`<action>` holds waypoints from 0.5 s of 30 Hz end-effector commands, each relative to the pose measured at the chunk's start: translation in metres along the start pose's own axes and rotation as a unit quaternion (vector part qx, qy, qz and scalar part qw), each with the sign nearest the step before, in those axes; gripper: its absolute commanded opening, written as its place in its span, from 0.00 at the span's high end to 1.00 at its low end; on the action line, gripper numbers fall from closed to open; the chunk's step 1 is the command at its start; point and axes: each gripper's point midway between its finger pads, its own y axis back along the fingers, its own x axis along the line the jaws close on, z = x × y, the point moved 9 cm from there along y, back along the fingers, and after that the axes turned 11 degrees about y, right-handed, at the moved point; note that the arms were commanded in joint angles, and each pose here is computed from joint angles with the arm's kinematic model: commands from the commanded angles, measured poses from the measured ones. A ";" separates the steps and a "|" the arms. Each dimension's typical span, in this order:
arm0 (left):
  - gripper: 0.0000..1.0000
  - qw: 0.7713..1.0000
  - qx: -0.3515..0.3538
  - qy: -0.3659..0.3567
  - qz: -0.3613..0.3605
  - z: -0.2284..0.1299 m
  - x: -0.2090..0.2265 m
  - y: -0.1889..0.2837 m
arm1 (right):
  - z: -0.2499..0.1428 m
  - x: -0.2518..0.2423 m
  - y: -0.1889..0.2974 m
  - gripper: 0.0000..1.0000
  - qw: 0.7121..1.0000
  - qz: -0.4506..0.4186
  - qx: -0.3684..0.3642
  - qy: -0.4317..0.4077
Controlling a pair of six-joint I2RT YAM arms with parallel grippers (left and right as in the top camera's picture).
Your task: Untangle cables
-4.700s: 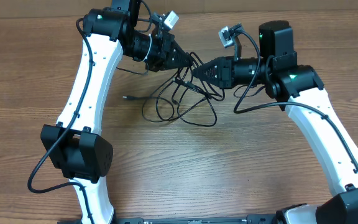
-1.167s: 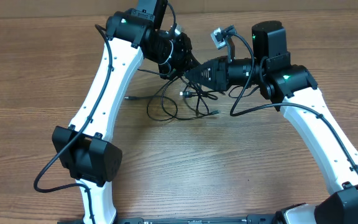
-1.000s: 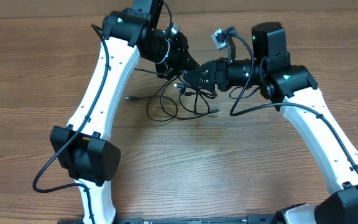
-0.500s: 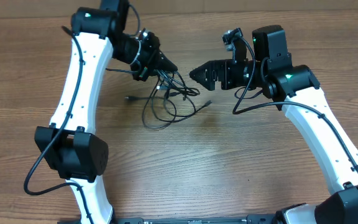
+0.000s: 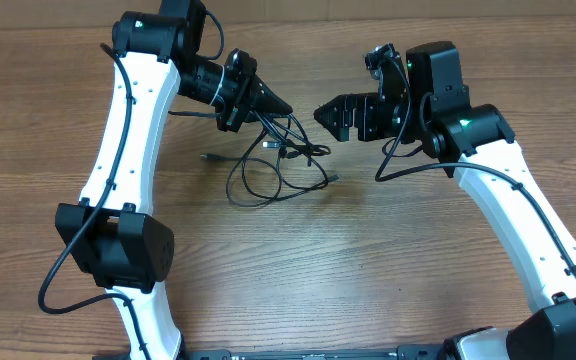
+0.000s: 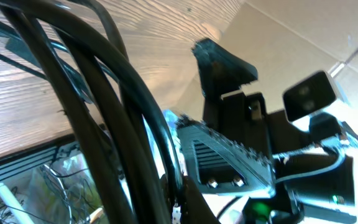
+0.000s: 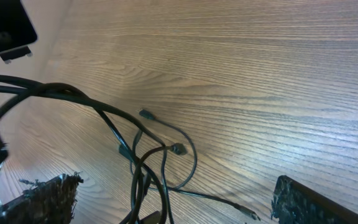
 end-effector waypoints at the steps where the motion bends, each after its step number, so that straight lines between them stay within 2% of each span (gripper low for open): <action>1: 0.96 0.995 0.061 -0.057 -0.057 -0.026 -0.014 0.004 | 0.005 0.017 -0.002 0.00 0.999 0.037 -0.003 0.035; 8: 0.96 0.982 0.103 -0.122 -0.105 -0.033 -0.029 0.001 | -0.007 0.040 -0.028 0.00 0.995 0.067 0.033 0.062; 11: 0.96 0.970 0.132 -0.154 -0.136 -0.037 -0.034 0.004 | -0.014 0.040 -0.045 0.00 0.994 0.071 0.057 0.057; 15: 0.96 0.965 0.144 -0.160 -0.148 -0.039 -0.036 0.006 | -0.027 0.029 -0.067 0.00 0.992 0.067 0.095 0.039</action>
